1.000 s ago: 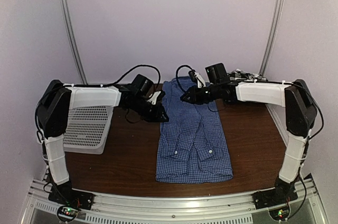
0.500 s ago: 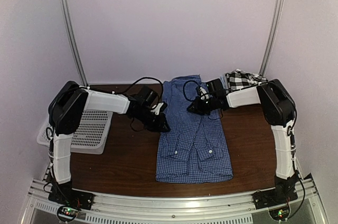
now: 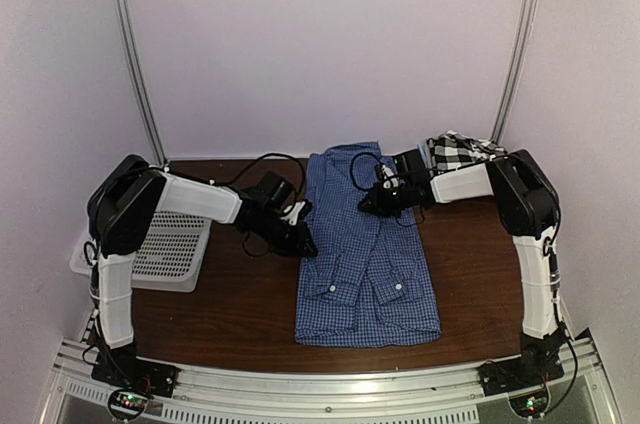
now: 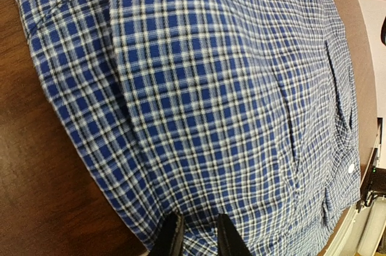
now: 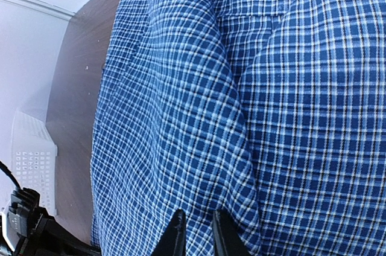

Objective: Fold and stack the long sleeve shirts
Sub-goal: Smooth out the rectangle-folded shirt at the center of the board.

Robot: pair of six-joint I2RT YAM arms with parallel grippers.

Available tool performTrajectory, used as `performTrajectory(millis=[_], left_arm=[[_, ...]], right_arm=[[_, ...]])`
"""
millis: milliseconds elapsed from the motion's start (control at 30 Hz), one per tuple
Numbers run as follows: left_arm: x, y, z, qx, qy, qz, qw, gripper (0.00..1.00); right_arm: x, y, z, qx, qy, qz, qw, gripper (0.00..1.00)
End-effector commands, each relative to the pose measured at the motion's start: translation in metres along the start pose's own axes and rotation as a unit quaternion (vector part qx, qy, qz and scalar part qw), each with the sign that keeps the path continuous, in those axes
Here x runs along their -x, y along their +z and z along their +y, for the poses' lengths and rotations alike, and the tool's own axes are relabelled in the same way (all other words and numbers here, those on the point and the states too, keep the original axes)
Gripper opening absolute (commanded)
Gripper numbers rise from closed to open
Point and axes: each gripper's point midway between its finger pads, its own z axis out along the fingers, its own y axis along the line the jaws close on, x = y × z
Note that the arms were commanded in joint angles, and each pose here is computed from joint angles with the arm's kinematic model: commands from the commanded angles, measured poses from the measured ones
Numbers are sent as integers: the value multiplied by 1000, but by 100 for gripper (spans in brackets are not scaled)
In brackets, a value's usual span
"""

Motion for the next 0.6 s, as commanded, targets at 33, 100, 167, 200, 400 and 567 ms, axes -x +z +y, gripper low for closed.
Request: performTrajectory(millis=[33,100,167,200,400,567], left_arm=[[-30,-4,25,44,-21,29,998,21],[-34,-6,30,52,-23,31,998,21],[-39,-7,33,56,-26,34,998,21],[-40,-7,33,57,-26,35,997,21],[-47,-9,38,62,-29,39,997,21],[-52,-15,45,70,-35,39,996,21]], right_arm=[[5,-1,-3,-18,-15,-1,1000,18],[3,-3,1,-24,-24,0,999,18],[3,-6,4,-28,-29,-1,999,18],[3,-7,6,-28,-31,-2,999,18],[8,-16,11,-41,-41,-12,998,18],[8,-23,32,-36,-59,-13,998,20]])
